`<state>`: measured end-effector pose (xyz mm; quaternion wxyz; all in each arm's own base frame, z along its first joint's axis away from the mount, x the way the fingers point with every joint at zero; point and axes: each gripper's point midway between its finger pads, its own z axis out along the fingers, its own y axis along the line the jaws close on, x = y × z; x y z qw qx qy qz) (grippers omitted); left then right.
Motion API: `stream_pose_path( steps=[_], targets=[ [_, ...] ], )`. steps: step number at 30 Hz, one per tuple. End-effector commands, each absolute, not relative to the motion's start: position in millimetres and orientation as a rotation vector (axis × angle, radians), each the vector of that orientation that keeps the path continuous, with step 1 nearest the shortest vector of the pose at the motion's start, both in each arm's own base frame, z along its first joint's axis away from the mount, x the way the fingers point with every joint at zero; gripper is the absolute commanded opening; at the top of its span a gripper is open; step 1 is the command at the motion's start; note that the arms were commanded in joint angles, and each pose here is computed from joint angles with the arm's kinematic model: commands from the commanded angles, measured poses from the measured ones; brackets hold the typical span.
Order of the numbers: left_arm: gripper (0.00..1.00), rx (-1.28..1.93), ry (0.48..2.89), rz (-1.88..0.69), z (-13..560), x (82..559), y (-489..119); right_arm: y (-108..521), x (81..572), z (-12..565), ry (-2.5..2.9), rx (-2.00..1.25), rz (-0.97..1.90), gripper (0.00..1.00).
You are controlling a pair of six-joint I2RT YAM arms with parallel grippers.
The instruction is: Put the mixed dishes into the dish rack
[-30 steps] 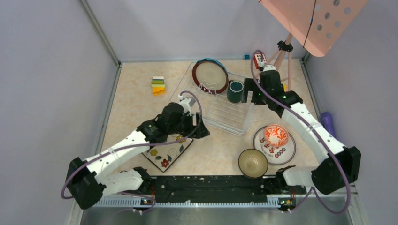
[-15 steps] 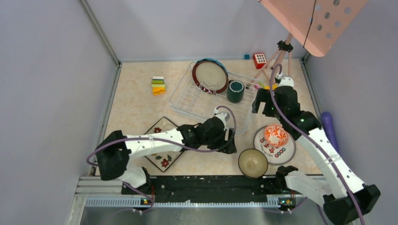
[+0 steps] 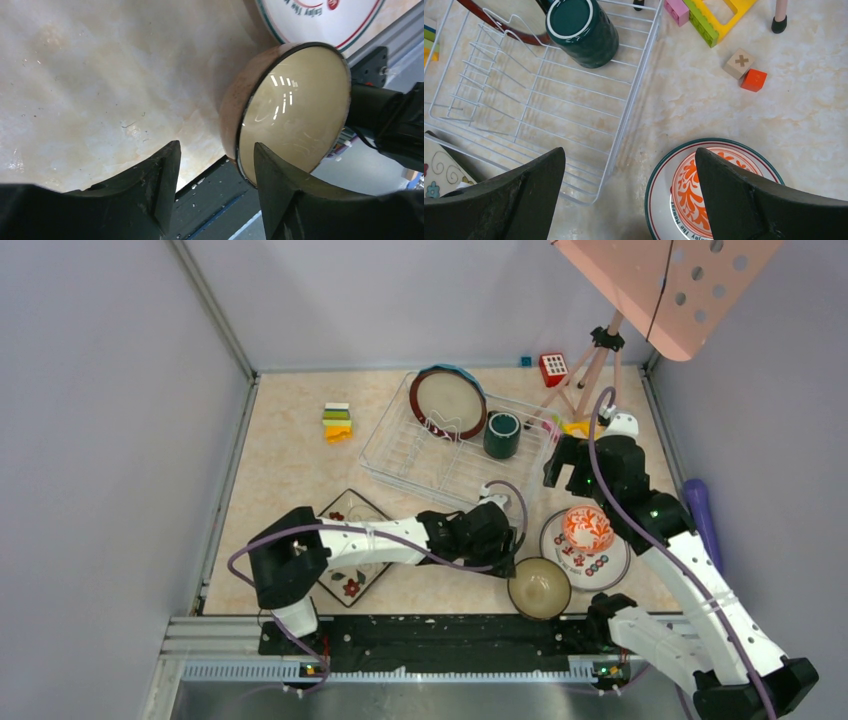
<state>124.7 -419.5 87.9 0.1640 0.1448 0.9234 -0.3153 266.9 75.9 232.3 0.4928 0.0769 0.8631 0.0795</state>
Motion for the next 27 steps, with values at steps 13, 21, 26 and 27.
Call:
stream_pose_path(
  steps=[13,21,26,27],
  targets=[
    [0.36,0.456,2.659,-0.940,83,112,-437,80,268,239,2.070,0.191,0.229,0.99],
    [0.00,0.489,2.683,-0.956,78,106,-436,85,269,243,2.065,0.202,0.265,0.98],
    [0.00,0.546,2.624,-0.946,99,108,-427,91,267,248,2.081,0.193,0.303,0.98],
    [0.00,0.560,2.613,-0.952,105,108,-425,95,266,250,2.089,0.179,0.324,0.98]
  ],
)
